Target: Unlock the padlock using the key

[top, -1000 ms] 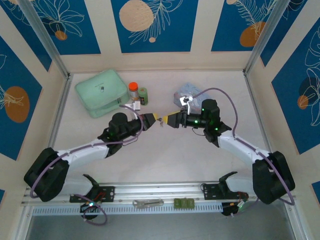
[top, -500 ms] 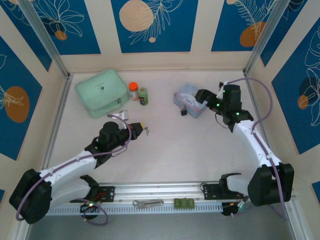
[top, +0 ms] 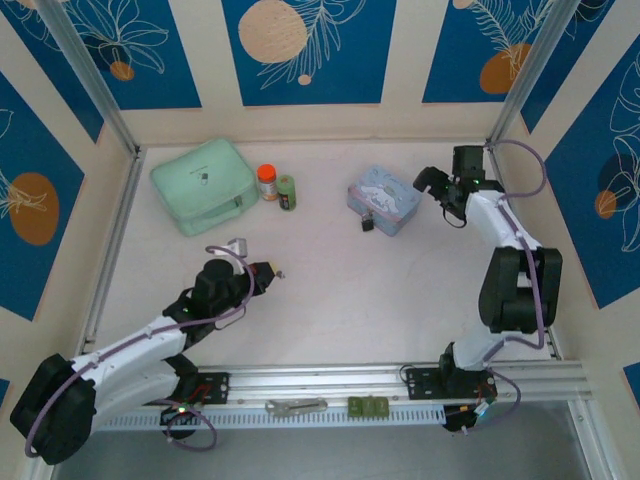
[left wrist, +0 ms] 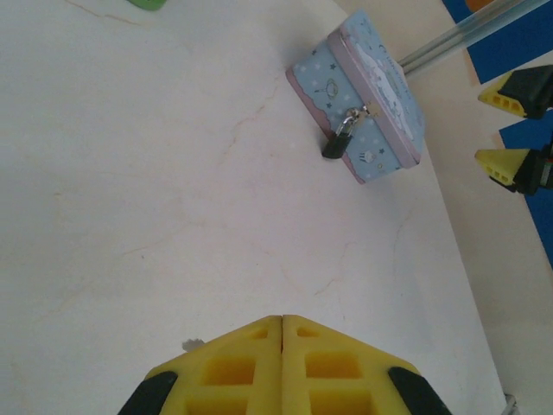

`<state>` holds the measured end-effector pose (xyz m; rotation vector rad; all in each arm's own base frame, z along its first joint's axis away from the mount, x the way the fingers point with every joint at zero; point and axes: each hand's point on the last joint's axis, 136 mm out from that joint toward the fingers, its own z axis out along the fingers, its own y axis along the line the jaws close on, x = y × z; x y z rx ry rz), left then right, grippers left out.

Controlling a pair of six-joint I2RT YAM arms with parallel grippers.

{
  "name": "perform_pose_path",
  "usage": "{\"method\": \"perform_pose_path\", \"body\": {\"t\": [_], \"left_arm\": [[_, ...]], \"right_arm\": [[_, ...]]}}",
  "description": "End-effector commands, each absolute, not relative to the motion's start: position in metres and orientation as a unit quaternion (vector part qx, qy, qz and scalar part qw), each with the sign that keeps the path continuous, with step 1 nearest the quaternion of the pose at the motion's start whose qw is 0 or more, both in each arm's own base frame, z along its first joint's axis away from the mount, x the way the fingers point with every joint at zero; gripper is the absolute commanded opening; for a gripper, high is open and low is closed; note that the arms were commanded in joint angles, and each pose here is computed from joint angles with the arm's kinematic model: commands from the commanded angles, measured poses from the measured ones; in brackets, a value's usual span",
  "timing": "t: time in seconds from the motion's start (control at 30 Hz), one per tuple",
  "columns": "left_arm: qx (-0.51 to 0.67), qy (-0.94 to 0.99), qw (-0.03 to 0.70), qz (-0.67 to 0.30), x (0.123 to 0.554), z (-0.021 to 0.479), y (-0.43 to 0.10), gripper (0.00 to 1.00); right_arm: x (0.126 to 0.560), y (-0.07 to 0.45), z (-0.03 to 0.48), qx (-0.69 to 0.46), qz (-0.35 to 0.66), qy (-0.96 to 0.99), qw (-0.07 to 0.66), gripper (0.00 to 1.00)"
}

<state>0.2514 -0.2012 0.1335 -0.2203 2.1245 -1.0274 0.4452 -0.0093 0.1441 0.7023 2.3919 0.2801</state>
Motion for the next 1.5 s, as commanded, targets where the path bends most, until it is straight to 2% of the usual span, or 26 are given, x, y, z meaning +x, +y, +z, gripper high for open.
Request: {"method": "perform_pose_path", "body": {"t": [0.0,0.43,0.63,0.93,1.2,1.47], "left_arm": [[-0.085,0.831,0.389,-0.389,0.26,0.141,-0.2,0.0],[-0.081,0.823,0.403,-0.391,0.266,0.156,-0.201,0.0],[-0.078,0.823,0.406,-0.391,0.266,0.16,-0.2,0.0],[-0.041,0.819,0.414,-0.396,0.265,0.172,-0.206,0.0],[-0.037,0.817,0.415,-0.398,0.265,0.172,-0.206,0.0],[-0.028,0.813,0.412,-0.41,0.264,0.173,-0.209,0.0]], "right_arm": [[0.454,0.004,0.14,0.241,0.121,0.915,0.3,0.99],[0.533,0.066,0.134,-0.019,0.131,0.935,0.33,1.0],[0.551,0.108,0.125,-0.091,0.198,0.925,0.311,1.0],[0.525,0.175,0.114,-0.204,0.266,0.901,0.274,0.93],[0.473,0.225,0.117,-0.265,0.3,0.876,0.27,0.89],[0.42,0.264,0.111,-0.274,0.322,0.871,0.25,0.89]]}}
